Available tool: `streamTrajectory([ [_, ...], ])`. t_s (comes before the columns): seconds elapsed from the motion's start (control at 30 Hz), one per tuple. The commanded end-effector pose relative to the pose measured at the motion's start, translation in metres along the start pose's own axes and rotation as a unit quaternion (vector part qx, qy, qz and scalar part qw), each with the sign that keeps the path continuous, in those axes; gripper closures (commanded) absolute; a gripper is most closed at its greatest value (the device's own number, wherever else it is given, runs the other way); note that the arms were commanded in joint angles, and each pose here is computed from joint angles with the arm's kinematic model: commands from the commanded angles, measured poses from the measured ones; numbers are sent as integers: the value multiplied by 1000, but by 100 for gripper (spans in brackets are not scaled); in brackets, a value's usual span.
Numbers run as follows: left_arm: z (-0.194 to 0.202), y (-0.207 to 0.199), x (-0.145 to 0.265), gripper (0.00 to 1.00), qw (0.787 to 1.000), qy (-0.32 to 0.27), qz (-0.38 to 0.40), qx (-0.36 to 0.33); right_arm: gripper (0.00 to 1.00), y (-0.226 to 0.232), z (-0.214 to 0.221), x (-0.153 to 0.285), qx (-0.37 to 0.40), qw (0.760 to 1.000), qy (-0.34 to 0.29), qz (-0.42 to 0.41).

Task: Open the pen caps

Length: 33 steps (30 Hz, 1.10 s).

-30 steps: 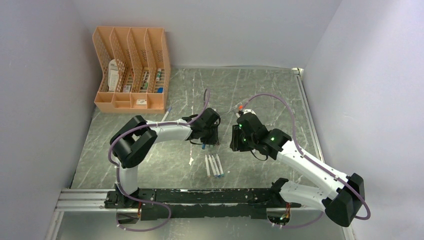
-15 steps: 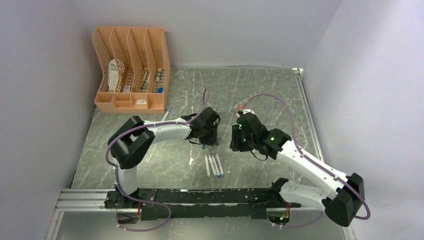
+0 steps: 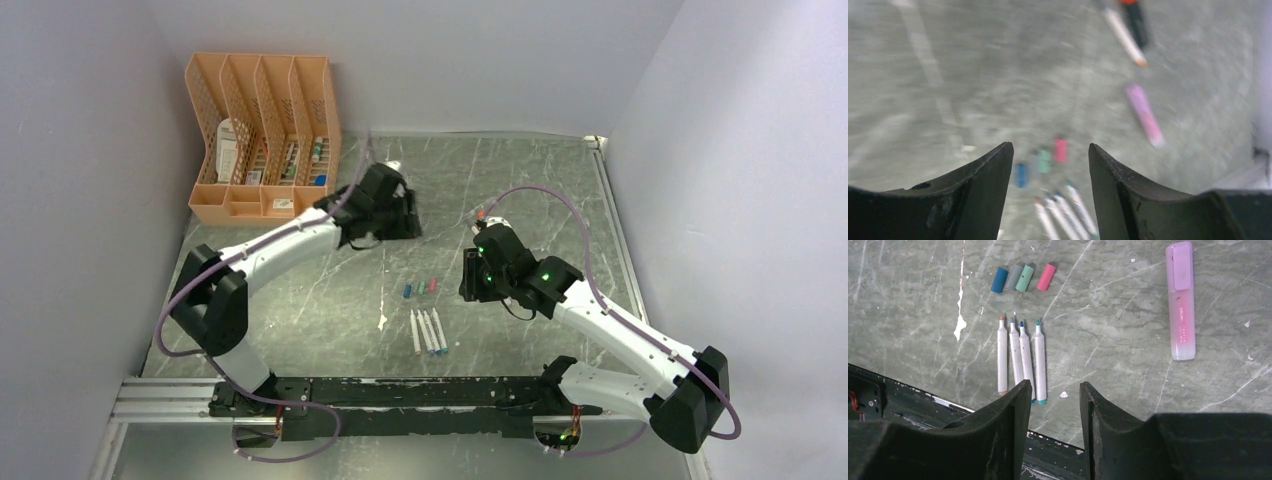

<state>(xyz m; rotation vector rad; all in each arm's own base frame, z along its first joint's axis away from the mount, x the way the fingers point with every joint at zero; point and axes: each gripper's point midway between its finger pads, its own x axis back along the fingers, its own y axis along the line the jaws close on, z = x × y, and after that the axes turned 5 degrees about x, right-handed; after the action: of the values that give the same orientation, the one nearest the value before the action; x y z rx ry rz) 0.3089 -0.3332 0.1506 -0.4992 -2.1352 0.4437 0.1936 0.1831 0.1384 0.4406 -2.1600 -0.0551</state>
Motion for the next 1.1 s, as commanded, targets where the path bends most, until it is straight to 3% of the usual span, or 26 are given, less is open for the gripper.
streamTrajectory([
  [0.0, -34, 113, 10, 32, 988, -9, -152, 9, 60, 0, -9, 7, 3, 1000, -13, 0],
  [0.2, -65, 196, 21, 37, 962, -27, -270, 17, 60, 4, -7, 4, 3, 1000, -10, -10],
  [0.37, -70, 233, 16, 40, 950, -30, -309, 22, 60, 5, -6, 4, 6, 1000, -3, -13],
  [0.63, -57, 270, -6, 41, 941, -2, -336, 22, 60, 2, -1, 6, 4, 1000, -2, -13],
  [0.93, -38, 284, -30, 43, 944, 34, -326, 29, 60, 0, 3, 8, 2, 1000, -4, -10],
  [1.0, -32, 283, -33, 47, 946, 43, -318, 33, 60, 0, 3, 8, 0, 1000, -3, -12],
  [1.07, -24, 280, -36, 61, 950, 52, -304, 38, 60, 0, 3, 8, 0, 1000, -3, -13],
])
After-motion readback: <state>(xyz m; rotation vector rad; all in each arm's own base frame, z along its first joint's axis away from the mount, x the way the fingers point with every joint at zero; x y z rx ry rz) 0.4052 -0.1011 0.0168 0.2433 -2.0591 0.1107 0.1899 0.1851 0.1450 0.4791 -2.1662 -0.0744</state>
